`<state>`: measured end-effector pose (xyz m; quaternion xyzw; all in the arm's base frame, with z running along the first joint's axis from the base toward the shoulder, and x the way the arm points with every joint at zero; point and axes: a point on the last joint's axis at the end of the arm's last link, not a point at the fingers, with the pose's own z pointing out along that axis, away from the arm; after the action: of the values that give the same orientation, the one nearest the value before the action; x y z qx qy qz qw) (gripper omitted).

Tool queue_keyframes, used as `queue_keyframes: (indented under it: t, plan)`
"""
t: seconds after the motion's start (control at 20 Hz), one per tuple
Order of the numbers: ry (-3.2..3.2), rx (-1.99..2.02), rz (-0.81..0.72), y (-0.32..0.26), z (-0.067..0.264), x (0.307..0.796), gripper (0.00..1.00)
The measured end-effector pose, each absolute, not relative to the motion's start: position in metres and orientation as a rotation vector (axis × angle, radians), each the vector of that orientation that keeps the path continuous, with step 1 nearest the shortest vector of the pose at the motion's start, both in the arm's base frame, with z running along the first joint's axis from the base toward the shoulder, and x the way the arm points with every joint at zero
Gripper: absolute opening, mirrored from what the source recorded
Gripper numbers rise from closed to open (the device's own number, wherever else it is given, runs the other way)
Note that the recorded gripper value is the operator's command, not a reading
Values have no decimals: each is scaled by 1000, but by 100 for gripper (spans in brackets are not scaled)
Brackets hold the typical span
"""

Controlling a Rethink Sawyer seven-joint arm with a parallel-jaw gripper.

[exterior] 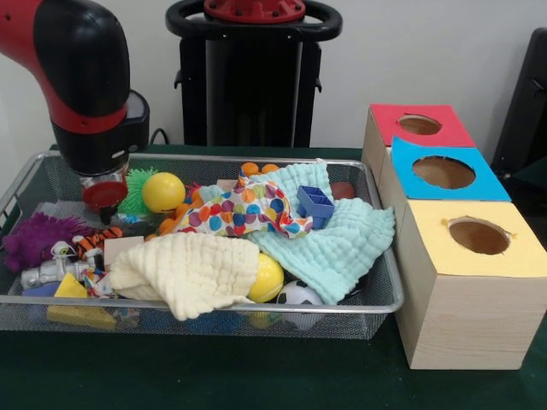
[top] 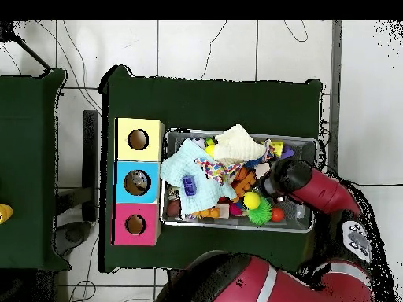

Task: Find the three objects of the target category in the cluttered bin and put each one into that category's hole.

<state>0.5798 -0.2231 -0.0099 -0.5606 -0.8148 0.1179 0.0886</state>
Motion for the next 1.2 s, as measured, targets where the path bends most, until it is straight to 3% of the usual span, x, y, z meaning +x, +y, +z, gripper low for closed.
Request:
queue_keyframes:
  t: [0.65, 0.7, 1.2]
  plan:
    - [-2369, -1665, 323, -219, 59, 594, 0]
    - [-2364, -1667, 321, -219, 66, 595, 100]
    - [-2369, -1694, 317, -229, 73, 596, 100]
